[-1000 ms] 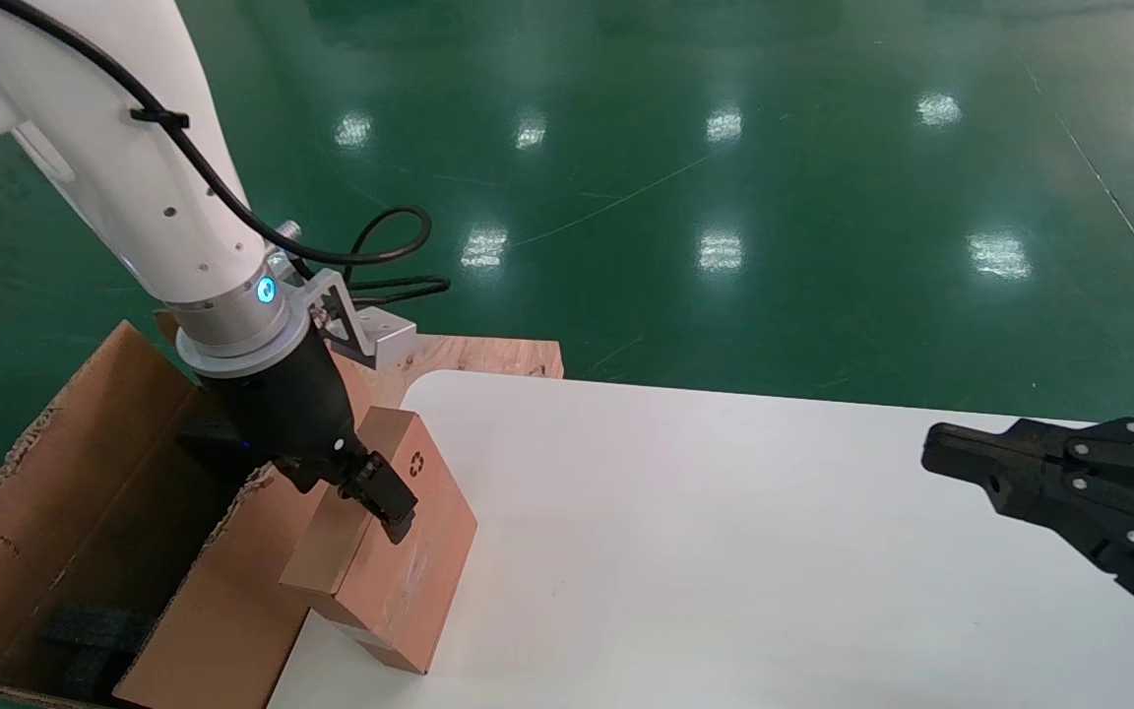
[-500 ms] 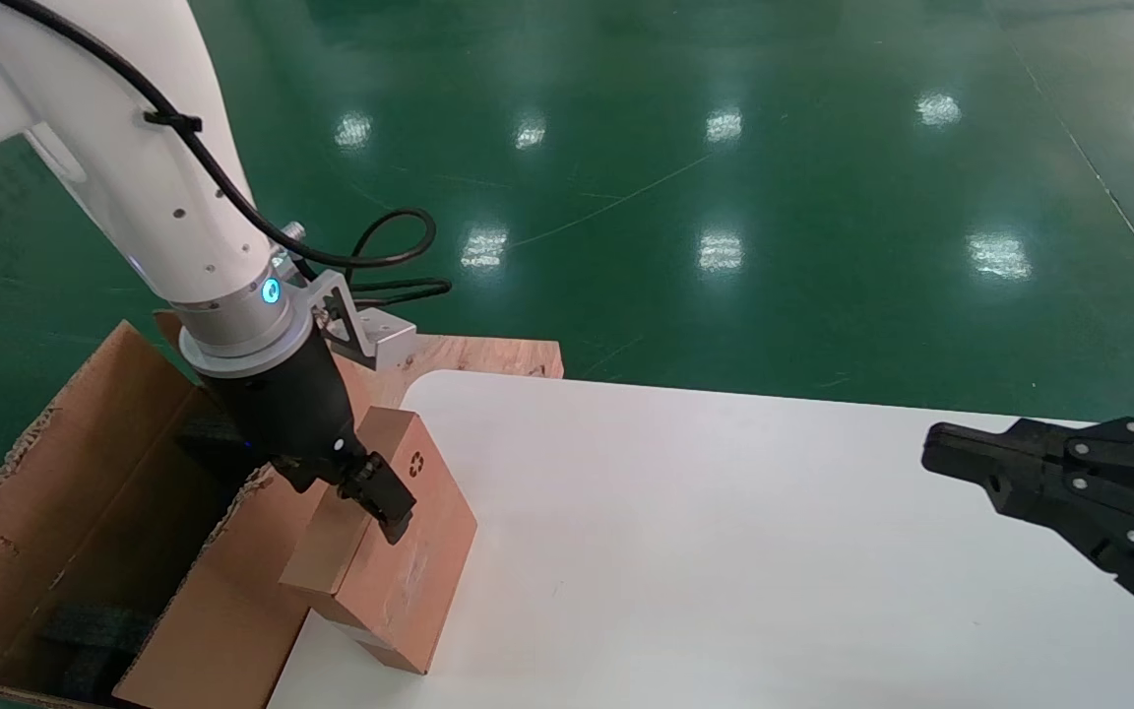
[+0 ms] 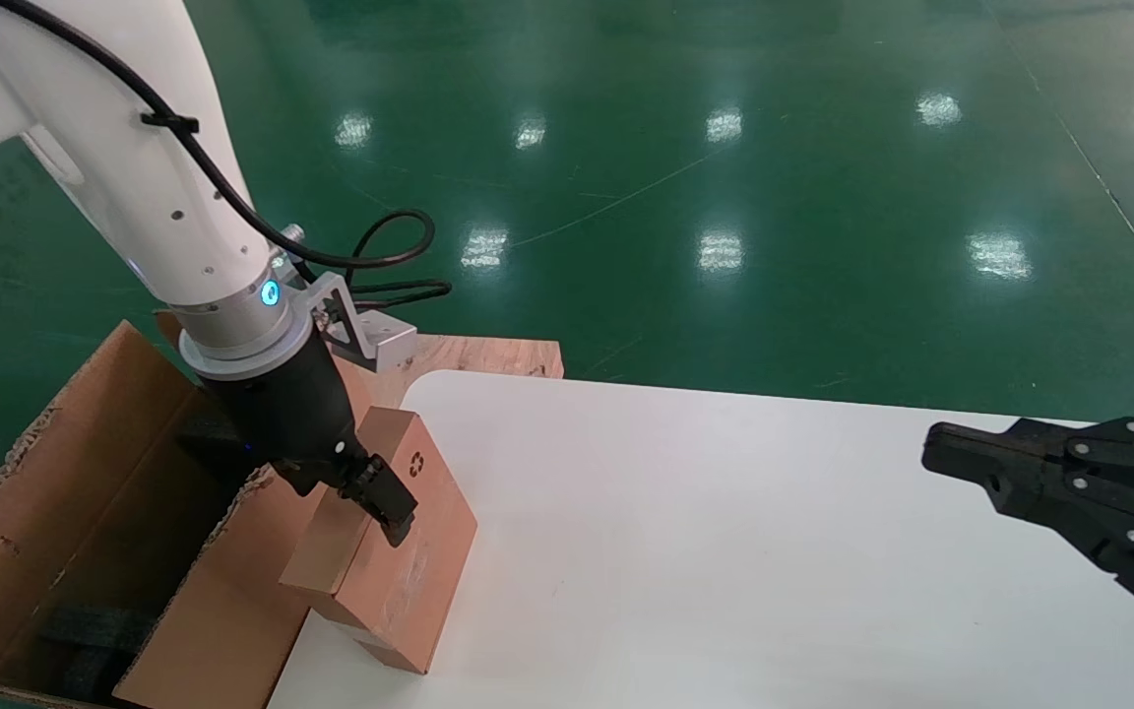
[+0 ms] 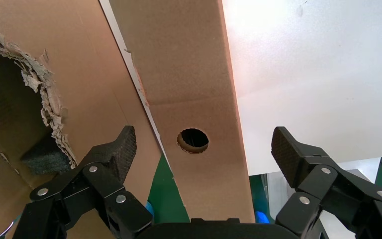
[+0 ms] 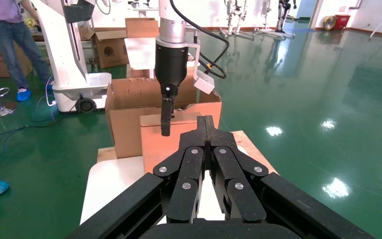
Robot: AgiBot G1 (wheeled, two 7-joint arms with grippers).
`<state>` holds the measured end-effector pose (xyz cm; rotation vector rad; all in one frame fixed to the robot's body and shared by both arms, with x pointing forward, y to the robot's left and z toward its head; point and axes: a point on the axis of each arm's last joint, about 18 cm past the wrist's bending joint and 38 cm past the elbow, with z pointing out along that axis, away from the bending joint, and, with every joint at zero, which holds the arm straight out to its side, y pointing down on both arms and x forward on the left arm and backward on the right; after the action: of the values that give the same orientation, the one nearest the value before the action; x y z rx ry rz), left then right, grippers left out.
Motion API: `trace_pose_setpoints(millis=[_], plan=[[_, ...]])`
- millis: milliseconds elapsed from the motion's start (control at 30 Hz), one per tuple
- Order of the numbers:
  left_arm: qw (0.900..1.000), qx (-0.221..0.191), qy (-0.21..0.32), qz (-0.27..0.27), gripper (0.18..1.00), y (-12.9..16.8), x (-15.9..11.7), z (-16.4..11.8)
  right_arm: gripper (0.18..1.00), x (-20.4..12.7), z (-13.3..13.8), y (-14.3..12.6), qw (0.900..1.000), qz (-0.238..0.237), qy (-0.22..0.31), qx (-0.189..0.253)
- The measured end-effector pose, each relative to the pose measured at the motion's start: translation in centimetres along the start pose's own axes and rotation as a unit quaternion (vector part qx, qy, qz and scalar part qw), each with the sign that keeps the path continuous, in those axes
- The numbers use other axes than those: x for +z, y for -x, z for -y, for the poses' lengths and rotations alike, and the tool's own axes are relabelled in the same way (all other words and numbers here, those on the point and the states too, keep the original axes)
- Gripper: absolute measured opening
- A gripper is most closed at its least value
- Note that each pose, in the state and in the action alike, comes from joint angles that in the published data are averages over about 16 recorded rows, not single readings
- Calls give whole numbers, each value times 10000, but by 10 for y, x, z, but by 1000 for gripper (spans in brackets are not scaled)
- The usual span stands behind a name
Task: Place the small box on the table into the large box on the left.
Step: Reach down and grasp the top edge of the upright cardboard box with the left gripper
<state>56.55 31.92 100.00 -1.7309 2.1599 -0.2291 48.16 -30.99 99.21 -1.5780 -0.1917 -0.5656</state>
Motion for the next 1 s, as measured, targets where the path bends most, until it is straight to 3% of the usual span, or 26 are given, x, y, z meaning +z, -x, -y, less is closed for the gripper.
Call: trace_pose_setpoints(millis=[467, 667, 1000], plan=[[10000, 1, 1, 1, 982, 0, 0, 0, 216, 0, 0, 0, 10000, -1, 0, 0], [10000, 1, 5, 9, 940, 0, 0, 0, 267, 0, 0, 0, 10000, -1, 0, 0], [10000, 3, 11, 17, 799, 0, 0, 0, 441, 0, 0, 0, 10000, -1, 0, 0]])
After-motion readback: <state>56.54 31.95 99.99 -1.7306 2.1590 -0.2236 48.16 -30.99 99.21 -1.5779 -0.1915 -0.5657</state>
